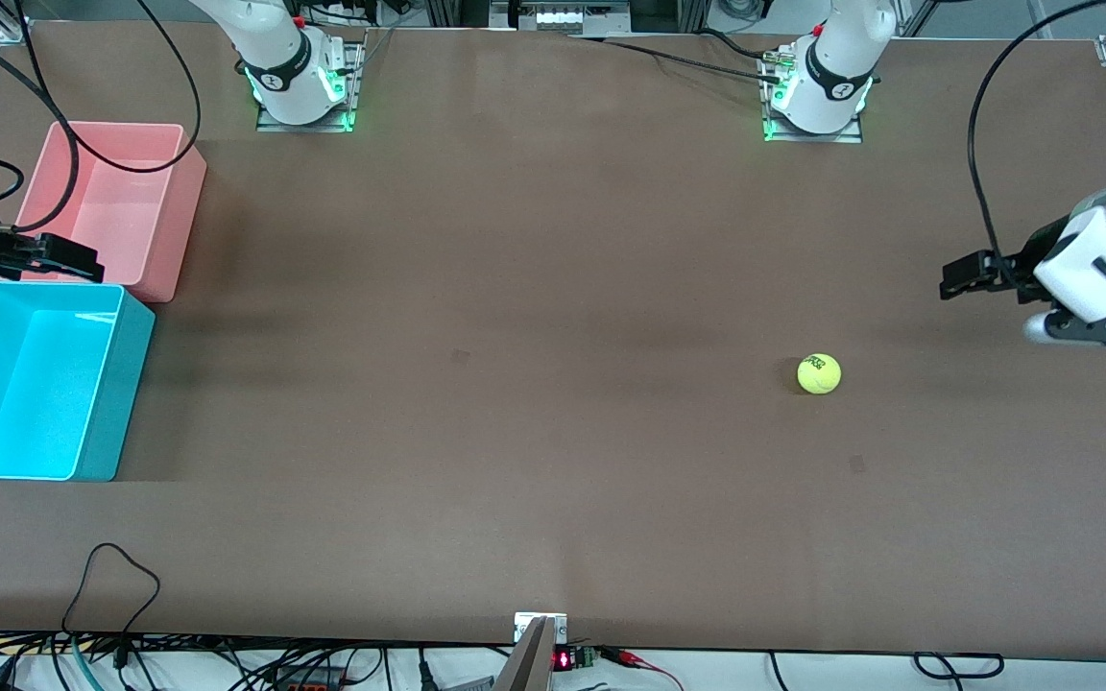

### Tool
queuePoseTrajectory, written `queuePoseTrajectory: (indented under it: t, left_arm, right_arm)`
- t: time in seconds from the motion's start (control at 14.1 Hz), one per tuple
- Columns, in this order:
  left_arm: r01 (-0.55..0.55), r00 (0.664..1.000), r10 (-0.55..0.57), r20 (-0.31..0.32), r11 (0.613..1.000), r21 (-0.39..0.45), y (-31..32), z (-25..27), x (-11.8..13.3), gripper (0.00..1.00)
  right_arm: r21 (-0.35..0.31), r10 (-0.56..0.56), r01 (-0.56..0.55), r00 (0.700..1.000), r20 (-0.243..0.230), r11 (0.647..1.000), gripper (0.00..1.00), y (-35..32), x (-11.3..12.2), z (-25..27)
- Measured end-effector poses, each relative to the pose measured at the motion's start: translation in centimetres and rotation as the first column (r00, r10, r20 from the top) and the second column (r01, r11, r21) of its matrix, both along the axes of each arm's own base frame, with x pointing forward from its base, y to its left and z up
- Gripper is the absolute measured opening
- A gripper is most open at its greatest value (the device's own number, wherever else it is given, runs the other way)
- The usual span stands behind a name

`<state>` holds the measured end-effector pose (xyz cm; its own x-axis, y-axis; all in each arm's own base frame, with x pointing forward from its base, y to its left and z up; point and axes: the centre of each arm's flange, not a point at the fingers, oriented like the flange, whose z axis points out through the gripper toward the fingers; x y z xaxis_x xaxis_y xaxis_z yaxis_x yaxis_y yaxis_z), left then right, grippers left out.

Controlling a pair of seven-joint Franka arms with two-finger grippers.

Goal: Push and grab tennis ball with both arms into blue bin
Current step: 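Lower the left gripper toward the tennis ball beside it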

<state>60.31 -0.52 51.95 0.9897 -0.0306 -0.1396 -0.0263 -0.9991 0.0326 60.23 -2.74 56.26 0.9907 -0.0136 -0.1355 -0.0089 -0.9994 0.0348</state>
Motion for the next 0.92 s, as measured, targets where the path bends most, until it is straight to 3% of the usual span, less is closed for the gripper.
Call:
queuePoseTrajectory:
  t: [0.28, 0.42, 0.64, 0.92]
  left_arm:
    - [0.036, 0.997, -0.036, -0.061, 0.999, -0.011, 0.2, -4.4, 1.4, 1.00]
    - [0.134, 0.988, -0.136, -0.079, 0.990, -0.038, 0.7, -6.9, 2.1, 0.79]
    - [0.191, 0.972, -0.199, -0.129, 0.979, -0.068, 1.4, -11.1, 2.9, 0.48]
    - [0.383, 0.901, -0.395, -0.181, 0.919, -0.098, 0.5, -14.8, 2.9, 0.08]
  right_arm:
    - [0.000, 0.000, 0.000, 1.000, -0.001, 1.000, 1.00, 0.0, 0.0, 0.0]
    - [0.000, 0.001, -0.001, 1.000, -0.003, 1.000, 1.00, 0.1, 0.1, -0.2]
    - [0.000, 0.002, -0.002, 1.000, -0.013, 1.000, 1.00, 0.1, 0.2, -0.7]
    - [-0.002, 0.002, -0.002, 0.999, -0.049, 1.000, 1.00, 0.1, 0.9, -2.8]
